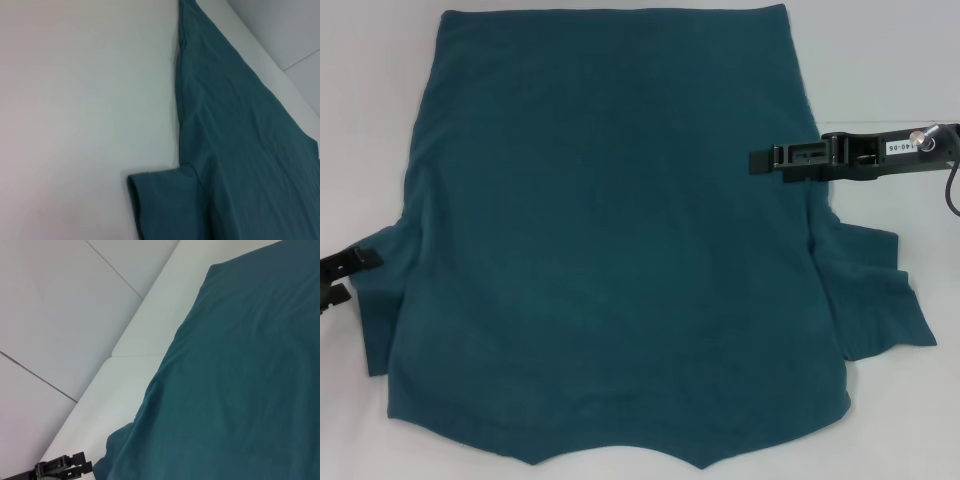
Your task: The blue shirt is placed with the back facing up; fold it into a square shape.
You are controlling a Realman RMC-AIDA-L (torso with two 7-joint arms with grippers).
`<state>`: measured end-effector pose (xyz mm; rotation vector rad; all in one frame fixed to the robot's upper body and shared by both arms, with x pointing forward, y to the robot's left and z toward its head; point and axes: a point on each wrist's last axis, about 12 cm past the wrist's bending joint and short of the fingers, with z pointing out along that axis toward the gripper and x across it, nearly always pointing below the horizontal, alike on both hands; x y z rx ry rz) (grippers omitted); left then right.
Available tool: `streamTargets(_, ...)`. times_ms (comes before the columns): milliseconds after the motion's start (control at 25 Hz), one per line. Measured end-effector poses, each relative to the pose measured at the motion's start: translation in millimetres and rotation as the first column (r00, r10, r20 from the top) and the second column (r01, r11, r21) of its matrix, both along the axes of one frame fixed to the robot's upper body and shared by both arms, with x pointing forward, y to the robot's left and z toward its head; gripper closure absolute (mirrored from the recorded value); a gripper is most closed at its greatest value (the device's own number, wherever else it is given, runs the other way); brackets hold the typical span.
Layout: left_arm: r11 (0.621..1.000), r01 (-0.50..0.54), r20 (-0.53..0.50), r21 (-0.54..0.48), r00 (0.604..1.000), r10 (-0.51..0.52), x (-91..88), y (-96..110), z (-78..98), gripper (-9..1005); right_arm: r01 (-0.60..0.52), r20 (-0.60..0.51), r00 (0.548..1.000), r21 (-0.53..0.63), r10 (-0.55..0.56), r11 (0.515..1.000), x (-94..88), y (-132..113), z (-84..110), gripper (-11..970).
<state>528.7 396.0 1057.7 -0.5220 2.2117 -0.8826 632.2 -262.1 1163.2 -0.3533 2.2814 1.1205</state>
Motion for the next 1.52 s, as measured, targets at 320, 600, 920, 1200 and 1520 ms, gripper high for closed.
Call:
streamTargets(320,1.000,0.002,-0.013,-0.005,1.000,-0.002,-0.4,-3.0,-5.3,143,0.007,0.004,1.000,0.005,-0.007,1.000,-0.1,-1.6,0.1,79)
streamTargets(600,1.000,0.024,-0.025,-0.016,0.999,-0.024,2.6,-11.0,-8.6,151,0.015,0.005,1.000,0.015,-0.015,1.000,0.1,-2.8,0.3,79)
streamTargets(920,0.999,0.019,-0.033,-0.040,0.999,-0.021,6.8,-14.1,-6.7,161,0.026,0.006,1.000,0.027,-0.026,0.999,0.1,-5.0,0.8,79)
streamTargets(1200,1.000,0.018,-0.029,-0.025,0.999,-0.019,6.7,-12.6,-5.2,211,0.037,0.008,0.999,0.033,-0.037,0.999,-0.1,-7.3,0.6,80)
streamTargets(1520,1.000,0.024,-0.036,-0.005,0.999,-0.024,5.6,-9.8,-5.7,662,0.047,0.012,0.999,0.056,-0.048,0.997,-0.9,-9.6,1.3,80)
